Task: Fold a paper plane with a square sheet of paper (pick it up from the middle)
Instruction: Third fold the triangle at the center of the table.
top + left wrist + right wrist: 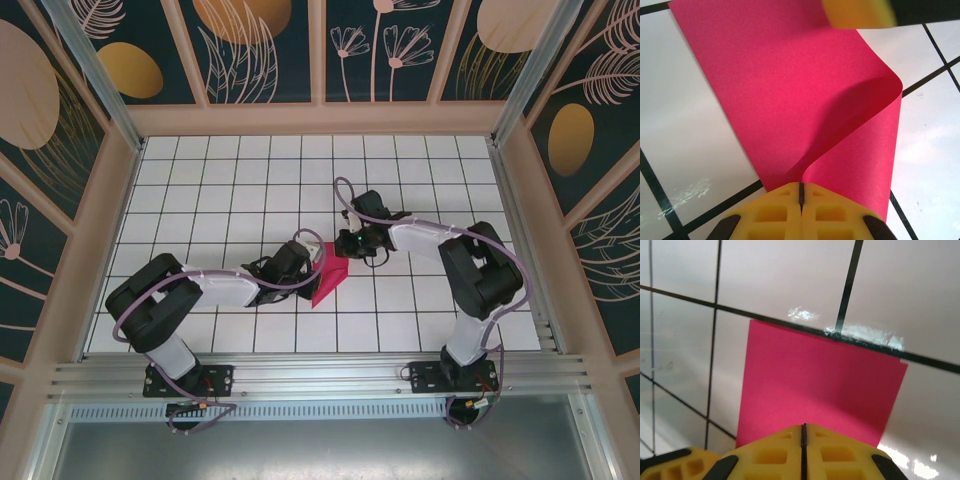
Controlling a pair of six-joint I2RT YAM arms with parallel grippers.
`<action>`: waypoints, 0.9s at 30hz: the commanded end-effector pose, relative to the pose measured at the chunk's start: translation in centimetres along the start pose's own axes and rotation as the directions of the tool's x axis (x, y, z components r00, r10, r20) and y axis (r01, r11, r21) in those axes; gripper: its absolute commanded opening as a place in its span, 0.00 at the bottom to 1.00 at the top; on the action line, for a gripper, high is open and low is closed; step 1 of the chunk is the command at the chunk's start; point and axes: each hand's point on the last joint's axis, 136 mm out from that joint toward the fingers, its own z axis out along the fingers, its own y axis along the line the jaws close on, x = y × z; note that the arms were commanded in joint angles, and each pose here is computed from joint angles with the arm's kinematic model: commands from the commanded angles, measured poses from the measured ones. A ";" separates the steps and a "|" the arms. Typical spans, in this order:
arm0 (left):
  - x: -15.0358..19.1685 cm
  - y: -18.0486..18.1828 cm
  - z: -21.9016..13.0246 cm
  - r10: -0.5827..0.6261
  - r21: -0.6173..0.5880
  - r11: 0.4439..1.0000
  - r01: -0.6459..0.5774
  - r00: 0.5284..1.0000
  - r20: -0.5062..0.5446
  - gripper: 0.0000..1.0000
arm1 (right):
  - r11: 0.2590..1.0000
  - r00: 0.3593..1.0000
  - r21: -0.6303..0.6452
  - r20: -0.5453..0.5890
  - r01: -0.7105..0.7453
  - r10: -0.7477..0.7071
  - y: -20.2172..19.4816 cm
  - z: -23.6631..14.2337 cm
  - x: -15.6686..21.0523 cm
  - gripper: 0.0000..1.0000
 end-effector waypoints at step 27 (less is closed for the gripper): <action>-0.3 0.6 0.7 0.056 -0.034 0.998 -0.057 0.998 -0.022 0.02 | 0.994 0.993 0.090 -0.108 0.058 -0.048 -2.6 2.5 1.5 0.06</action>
